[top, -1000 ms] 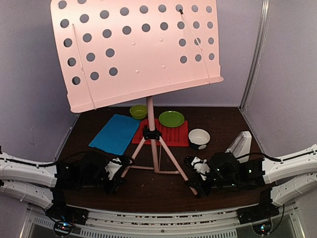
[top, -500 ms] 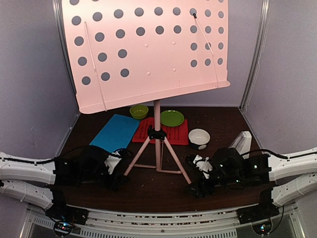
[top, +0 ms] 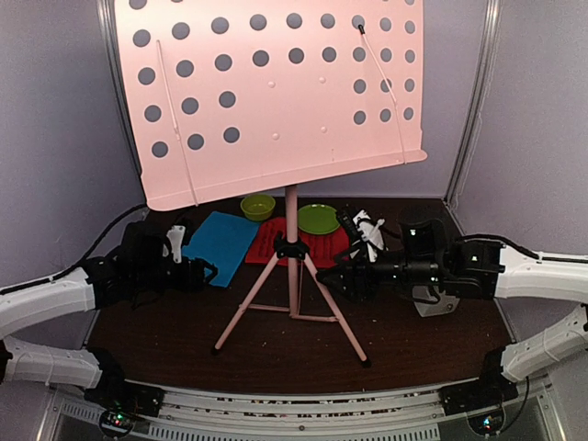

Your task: Set up the instrument practice props

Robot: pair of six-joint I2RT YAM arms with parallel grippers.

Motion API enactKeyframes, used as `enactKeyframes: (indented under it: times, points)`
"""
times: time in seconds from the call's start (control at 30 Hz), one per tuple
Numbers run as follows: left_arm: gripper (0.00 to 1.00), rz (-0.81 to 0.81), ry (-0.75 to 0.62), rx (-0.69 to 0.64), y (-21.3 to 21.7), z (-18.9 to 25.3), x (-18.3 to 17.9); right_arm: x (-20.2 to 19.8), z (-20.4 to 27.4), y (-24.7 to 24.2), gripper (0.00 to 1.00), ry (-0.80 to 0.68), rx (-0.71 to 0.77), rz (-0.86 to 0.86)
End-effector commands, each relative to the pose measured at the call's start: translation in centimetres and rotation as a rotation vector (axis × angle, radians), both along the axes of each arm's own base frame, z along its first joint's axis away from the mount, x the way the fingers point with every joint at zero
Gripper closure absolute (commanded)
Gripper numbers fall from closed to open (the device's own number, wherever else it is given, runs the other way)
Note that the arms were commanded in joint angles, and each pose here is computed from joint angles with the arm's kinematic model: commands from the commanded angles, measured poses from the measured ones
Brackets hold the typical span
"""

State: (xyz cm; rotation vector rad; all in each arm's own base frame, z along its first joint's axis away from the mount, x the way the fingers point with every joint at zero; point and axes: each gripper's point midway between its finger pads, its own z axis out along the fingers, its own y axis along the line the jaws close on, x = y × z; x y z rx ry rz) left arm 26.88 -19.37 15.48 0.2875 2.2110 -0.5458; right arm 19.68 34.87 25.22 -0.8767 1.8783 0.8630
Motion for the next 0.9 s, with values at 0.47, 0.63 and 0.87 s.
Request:
enactKeyframes:
  times: [0.47,0.63,0.87]
  points:
    - [0.31,0.182,0.405,-0.587,-8.2,-2.2,8.7,2.0,1.5,3.4,0.43,0.037,0.057,0.096]
    - [0.26,0.280,0.433,-0.663,-7.9,-4.3,10.0,2.1,1.2,3.3,0.46,0.016,0.023,0.108]
    - [0.26,0.317,0.495,-0.757,-8.5,-7.7,12.8,2.3,1.1,3.7,0.53,0.024,0.011,0.126]
